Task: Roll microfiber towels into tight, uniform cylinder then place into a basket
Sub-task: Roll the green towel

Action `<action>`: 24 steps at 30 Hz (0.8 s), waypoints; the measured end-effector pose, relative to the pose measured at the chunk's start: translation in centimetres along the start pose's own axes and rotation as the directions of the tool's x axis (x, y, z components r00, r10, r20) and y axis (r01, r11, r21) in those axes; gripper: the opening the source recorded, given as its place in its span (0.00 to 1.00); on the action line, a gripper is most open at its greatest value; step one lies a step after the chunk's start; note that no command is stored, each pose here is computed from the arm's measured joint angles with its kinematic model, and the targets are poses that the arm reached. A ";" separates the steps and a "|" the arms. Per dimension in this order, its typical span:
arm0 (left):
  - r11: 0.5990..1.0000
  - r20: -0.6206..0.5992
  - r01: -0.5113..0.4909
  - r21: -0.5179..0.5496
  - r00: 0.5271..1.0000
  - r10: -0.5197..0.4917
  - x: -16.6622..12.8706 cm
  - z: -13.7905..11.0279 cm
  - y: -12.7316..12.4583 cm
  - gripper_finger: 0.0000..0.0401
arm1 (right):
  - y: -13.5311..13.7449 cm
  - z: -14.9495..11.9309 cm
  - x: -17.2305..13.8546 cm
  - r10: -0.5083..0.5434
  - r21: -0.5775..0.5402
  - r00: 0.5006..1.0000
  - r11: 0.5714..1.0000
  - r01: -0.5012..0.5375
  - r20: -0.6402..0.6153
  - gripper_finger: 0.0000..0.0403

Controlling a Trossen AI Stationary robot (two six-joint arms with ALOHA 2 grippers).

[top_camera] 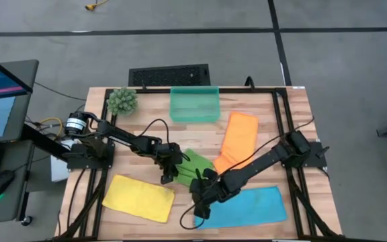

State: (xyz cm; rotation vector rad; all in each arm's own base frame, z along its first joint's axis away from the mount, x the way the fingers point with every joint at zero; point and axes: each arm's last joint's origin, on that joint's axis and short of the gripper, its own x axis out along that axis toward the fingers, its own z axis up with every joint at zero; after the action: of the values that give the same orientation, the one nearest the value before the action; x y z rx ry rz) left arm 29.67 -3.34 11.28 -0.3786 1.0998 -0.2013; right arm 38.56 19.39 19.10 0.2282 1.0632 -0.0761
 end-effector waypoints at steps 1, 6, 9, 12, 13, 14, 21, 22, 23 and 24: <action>1.000 0.000 0.000 0.000 1.000 0.000 0.0 0.0 0.0 0.13 | -0.1 0.1 0.3 -0.006 -0.021 1.000 1.000 0.006 0.000 0.45; 1.000 0.000 0.000 0.000 1.000 0.000 0.0 0.0 0.0 0.13 | -1.5 1.0 0.9 -0.024 0.002 1.000 1.000 0.024 0.010 0.42; 1.000 0.000 0.000 0.000 1.000 0.000 0.0 0.0 0.0 0.13 | -2.3 1.5 1.1 -0.041 -0.019 0.999 0.999 0.041 0.015 0.40; 1.000 0.000 0.000 0.000 1.000 0.000 0.0 0.0 0.0 0.13 | -2.9 1.9 1.2 -0.050 -0.058 0.999 0.997 0.051 0.019 0.38; 1.000 0.000 0.000 -0.001 1.000 0.000 0.0 0.0 0.0 0.13 | -3.1 2.0 1.2 -0.053 -0.066 0.998 0.996 0.054 0.017 0.38; 1.000 0.000 0.000 -0.001 1.000 0.000 0.0 0.0 0.0 0.13 | -3.3 2.0 1.3 -0.056 -0.066 0.998 0.996 0.057 0.015 0.38; 1.000 0.000 -0.001 0.004 1.000 0.001 0.0 0.0 0.0 0.13 | -3.8 1.9 1.6 -0.061 -0.063 0.998 0.996 0.061 0.001 0.37; 1.000 0.000 -0.001 0.004 1.000 0.001 0.0 0.0 0.0 0.13 | -3.8 1.8 2.0 -0.062 -0.064 0.998 0.996 0.061 -0.001 0.37; 1.000 0.000 -0.001 0.004 1.000 0.001 0.0 0.0 0.0 0.13 | -3.7 1.8 2.4 -0.054 -0.061 0.998 0.997 0.055 0.007 0.37; 1.000 0.000 -0.001 0.004 1.000 0.001 0.0 0.0 0.0 0.13 | -3.6 1.7 2.8 -0.052 -0.062 0.999 0.997 0.052 0.002 0.37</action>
State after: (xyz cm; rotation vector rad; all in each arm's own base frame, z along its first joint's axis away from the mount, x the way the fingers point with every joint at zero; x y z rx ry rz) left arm 29.67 -3.34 11.28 -0.3746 1.0992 -0.2023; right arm 40.75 15.62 16.90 0.1445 1.0698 -0.0902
